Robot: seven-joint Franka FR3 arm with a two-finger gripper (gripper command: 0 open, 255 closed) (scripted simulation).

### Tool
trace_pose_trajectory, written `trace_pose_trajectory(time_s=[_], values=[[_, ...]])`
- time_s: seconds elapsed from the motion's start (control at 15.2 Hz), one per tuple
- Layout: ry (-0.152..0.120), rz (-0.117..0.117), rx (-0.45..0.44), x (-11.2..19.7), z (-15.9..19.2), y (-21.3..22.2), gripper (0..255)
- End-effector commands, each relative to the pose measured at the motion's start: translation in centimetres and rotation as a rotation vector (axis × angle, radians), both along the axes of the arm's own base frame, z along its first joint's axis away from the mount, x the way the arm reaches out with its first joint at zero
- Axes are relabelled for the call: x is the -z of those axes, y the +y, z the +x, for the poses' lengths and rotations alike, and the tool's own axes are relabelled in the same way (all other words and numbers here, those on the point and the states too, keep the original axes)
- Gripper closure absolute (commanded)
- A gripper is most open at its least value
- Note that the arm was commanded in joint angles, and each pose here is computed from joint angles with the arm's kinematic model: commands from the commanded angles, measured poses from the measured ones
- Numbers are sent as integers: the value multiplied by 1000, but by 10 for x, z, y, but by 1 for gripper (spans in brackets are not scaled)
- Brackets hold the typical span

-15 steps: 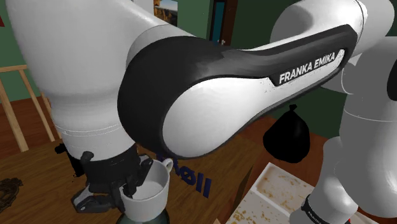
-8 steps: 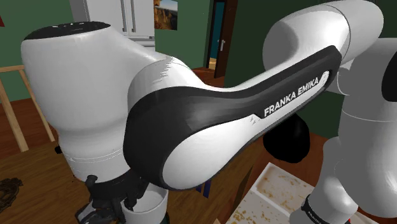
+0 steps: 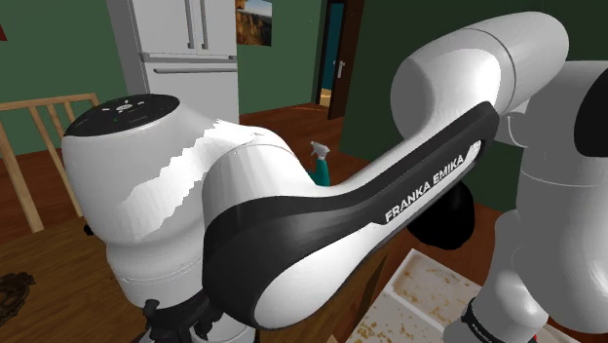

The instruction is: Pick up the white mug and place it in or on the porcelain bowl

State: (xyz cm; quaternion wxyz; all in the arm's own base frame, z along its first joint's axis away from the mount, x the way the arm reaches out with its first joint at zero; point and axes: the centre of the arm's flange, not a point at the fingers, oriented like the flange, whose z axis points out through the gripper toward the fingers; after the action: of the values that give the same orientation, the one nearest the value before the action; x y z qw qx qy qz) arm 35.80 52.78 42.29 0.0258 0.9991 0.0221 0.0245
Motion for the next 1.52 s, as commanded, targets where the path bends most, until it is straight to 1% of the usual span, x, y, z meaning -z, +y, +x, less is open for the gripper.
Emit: trace_pose_trajectory(time_s=[0.0, 0.33, 0.4, 0.73, 0.99, 1.45], values=[[-1, 1, 0, 2, 0, 0, 255], [-1, 1, 0, 2, 0, 0, 255], [-1, 1, 0, 2, 0, 0, 0], [-1, 1, 0, 2, 0, 0, 0], [-1, 1, 0, -48, -3, 3, 0], [-1, 1, 0, -48, -3, 3, 0]])
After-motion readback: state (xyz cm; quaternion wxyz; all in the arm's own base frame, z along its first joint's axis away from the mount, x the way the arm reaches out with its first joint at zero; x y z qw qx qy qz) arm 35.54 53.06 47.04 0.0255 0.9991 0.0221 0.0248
